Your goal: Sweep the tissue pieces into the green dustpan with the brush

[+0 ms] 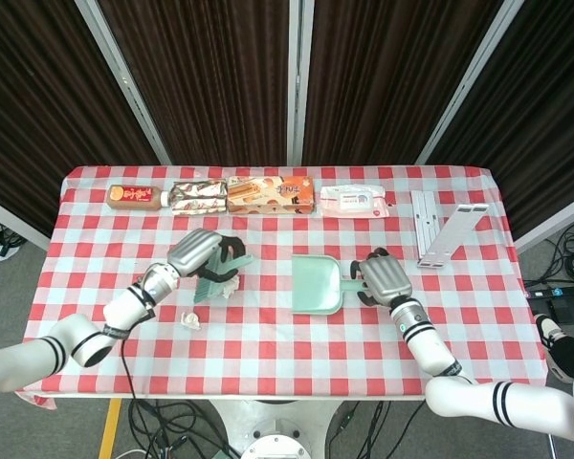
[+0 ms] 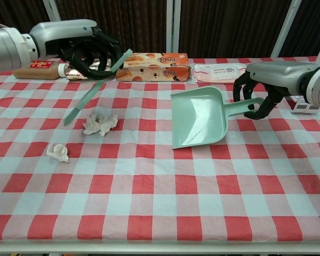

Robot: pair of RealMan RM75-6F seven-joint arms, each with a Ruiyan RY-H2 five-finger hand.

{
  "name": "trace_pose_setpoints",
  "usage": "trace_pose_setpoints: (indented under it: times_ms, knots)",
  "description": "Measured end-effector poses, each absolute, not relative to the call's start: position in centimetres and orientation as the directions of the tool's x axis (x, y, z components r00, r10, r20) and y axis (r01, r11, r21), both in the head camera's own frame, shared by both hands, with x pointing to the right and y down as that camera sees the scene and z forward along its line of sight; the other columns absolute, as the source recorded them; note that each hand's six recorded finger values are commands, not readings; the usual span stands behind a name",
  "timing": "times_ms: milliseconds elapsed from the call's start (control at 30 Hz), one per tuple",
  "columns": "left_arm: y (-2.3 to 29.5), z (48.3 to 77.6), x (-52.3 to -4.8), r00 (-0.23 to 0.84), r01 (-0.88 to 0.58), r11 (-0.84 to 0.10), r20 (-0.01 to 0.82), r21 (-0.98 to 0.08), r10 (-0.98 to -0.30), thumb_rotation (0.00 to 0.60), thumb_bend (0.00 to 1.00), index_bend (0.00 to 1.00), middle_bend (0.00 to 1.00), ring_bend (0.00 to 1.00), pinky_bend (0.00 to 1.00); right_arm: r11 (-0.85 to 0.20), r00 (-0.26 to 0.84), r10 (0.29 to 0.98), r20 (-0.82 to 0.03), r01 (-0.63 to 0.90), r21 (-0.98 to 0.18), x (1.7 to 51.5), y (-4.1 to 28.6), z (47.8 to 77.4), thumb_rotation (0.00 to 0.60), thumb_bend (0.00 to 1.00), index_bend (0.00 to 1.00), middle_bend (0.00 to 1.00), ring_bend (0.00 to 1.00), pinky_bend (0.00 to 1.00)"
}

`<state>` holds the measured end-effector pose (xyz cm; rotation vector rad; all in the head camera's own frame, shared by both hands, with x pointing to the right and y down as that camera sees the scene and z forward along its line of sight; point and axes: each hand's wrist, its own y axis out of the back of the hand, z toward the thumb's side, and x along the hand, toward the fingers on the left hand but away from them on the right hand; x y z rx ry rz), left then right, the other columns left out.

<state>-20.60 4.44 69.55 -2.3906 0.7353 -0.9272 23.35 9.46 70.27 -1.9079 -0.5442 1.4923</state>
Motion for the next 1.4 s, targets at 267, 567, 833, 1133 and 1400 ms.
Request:
trace_pose_setpoints:
  times_ms: [267,567,833,1133,1400]
  knots:
    - [6.1,69.0,-27.1,0.427,-0.387,-0.665,0.515,-0.638,-0.743,0.6,0.45,0.49,0.51,0.56,0.86,-0.71,0.284,0.662,-0.694,-0.062,-0.702,23.5,9.1,70.6,0.6,0.37,0.62,0.57,0.28,0.17]
    - [10.1,68.7,-29.1,0.302,-0.385,-0.599,0.517,-0.703,-0.801,0.6,0.47,0.49,0.51,0.61,0.88,-0.718,0.295,0.65,-0.7,-0.063,-0.693,23.6,8.9,71.3,0.6,0.37,0.62,0.57,0.28,0.17]
    - [14.7,69.0,-27.2,0.242,-0.432,-0.587,0.539,-0.685,-0.807,0.6,0.48,0.49,0.51,0.63,0.9,-0.721,0.292,0.649,-0.703,-0.06,-0.691,24.0,8.9,71.4,0.6,0.37,0.62,0.57,0.28,0.17]
    - [15.8,70.4,-25.2,0.238,-0.465,-0.579,0.535,-0.67,-0.81,0.6,0.48,0.49,0.51,0.63,0.9,-0.721,0.29,0.65,-0.702,-0.055,-0.69,24.3,9.0,71.3,0.6,0.37,0.62,0.57,0.28,0.17]
    - [14.6,71.1,-21.3,0.274,-0.494,-0.527,0.451,-0.692,-0.849,0.6,0.48,0.49,0.51,0.63,0.9,-0.729,0.298,0.644,-0.705,-0.042,-0.683,24.0,9.3,71.5,0.6,0.37,0.62,0.57,0.28,0.17]
